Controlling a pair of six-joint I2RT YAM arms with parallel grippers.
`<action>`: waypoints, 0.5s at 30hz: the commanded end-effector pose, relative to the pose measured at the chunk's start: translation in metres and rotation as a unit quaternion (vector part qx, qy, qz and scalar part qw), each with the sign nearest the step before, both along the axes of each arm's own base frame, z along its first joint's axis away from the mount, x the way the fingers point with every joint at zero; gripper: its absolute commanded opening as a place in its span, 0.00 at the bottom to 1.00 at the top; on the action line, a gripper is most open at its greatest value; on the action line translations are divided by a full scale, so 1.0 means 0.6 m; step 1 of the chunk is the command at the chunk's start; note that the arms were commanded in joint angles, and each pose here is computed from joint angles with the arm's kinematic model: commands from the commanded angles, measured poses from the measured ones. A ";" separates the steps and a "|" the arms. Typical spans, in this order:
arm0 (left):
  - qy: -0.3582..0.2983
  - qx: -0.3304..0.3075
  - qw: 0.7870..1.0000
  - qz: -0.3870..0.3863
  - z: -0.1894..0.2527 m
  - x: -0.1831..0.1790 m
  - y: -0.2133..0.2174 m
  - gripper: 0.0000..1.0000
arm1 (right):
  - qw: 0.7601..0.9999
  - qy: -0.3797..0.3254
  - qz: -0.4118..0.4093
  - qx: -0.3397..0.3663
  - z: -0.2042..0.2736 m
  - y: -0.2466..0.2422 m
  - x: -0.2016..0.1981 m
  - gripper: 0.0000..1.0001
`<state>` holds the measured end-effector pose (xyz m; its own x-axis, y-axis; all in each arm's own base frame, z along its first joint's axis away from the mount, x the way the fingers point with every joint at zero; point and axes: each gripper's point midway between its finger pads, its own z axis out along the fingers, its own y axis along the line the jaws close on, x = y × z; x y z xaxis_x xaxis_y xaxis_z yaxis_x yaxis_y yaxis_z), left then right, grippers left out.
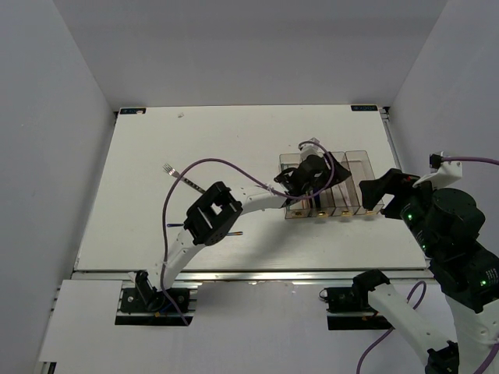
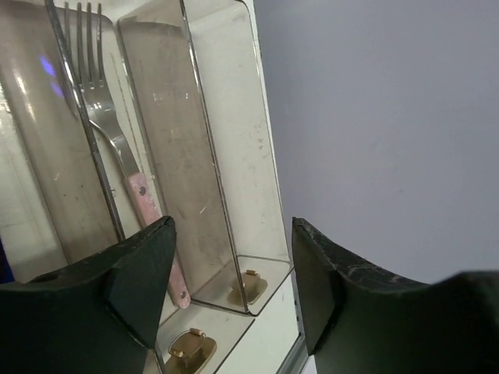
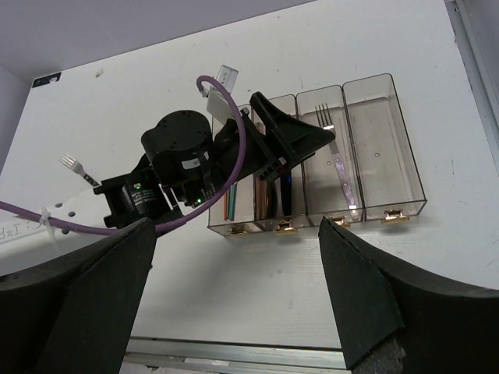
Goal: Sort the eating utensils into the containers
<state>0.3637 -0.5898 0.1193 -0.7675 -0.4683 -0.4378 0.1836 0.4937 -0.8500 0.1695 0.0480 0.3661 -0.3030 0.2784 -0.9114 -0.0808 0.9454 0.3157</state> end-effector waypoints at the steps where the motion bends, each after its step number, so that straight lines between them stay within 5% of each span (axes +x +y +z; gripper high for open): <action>1: -0.042 -0.017 0.999 0.019 0.119 0.000 0.018 0.71 | 1.000 -0.023 0.006 0.003 0.022 0.004 0.004 0.89; 3: -0.071 0.005 0.996 0.045 0.183 0.003 0.059 0.75 | 1.000 -0.024 0.013 0.003 0.024 0.009 0.008 0.89; 6: -0.081 0.085 0.981 0.154 0.234 0.020 0.191 0.98 | 0.999 -0.017 0.038 -0.005 0.018 0.025 0.016 0.89; 7: -0.067 0.150 0.961 0.223 0.214 0.031 0.269 0.98 | 0.999 -0.013 0.042 -0.007 0.014 0.029 0.019 0.89; 9: -0.037 0.173 0.928 0.328 0.236 0.039 0.400 0.98 | 0.999 -0.003 0.048 -0.011 -0.002 0.038 0.032 0.89; 11: -0.020 0.246 0.867 0.433 0.218 0.028 0.538 0.98 | 0.999 0.008 0.047 -0.014 -0.016 0.042 0.041 0.89; 13: -0.011 0.300 0.804 0.513 0.207 0.020 0.671 0.98 | 0.998 0.036 0.035 -0.026 -0.050 0.042 0.059 0.89; 15: 0.023 0.346 0.772 0.532 0.164 0.003 0.743 0.98 | 0.998 0.043 0.029 -0.030 -0.062 0.042 0.070 0.89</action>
